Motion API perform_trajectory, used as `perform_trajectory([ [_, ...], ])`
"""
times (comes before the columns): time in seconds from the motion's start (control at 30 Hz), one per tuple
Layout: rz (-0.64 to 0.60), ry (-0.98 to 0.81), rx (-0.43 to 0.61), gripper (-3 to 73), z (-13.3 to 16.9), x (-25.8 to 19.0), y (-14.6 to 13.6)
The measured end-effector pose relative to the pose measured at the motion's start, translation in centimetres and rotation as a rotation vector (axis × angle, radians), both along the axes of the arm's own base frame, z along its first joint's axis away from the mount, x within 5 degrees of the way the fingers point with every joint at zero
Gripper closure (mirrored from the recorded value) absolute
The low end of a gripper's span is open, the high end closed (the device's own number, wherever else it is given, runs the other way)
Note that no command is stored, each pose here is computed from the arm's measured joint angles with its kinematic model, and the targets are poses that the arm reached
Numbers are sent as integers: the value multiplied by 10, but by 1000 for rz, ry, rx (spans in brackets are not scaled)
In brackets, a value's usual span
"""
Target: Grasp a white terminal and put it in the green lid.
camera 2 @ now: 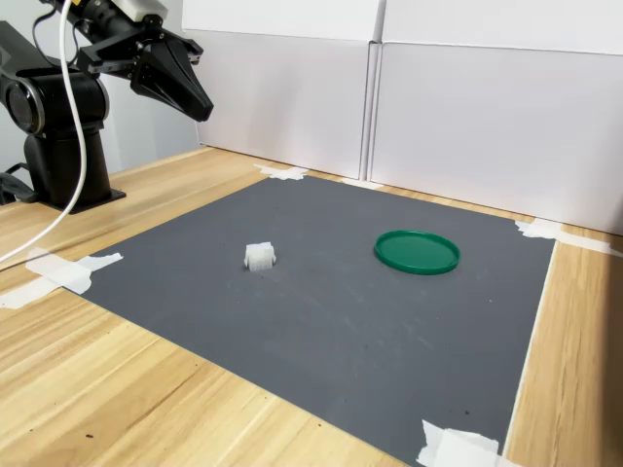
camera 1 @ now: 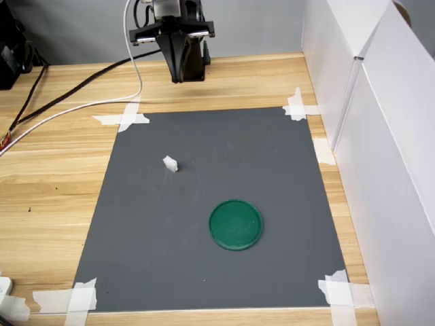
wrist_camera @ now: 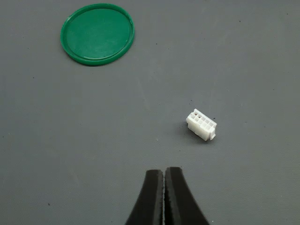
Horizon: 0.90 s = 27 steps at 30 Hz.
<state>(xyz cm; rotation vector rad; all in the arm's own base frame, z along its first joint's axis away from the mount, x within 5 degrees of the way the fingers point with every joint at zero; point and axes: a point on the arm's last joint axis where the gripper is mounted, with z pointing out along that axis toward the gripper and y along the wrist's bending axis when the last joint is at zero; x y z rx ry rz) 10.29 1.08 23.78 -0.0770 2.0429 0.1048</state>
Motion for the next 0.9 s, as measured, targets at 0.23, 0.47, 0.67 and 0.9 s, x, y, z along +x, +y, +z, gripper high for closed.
perform_trajectory([
  [0.23,7,-2,-14,710,0,0,0],
  [0.47,49,10,-83,710,1,1,0],
  [0.67,114,125,-153,710,4,12,2],
  [0.9,198,209,-232,710,22,34,5],
])
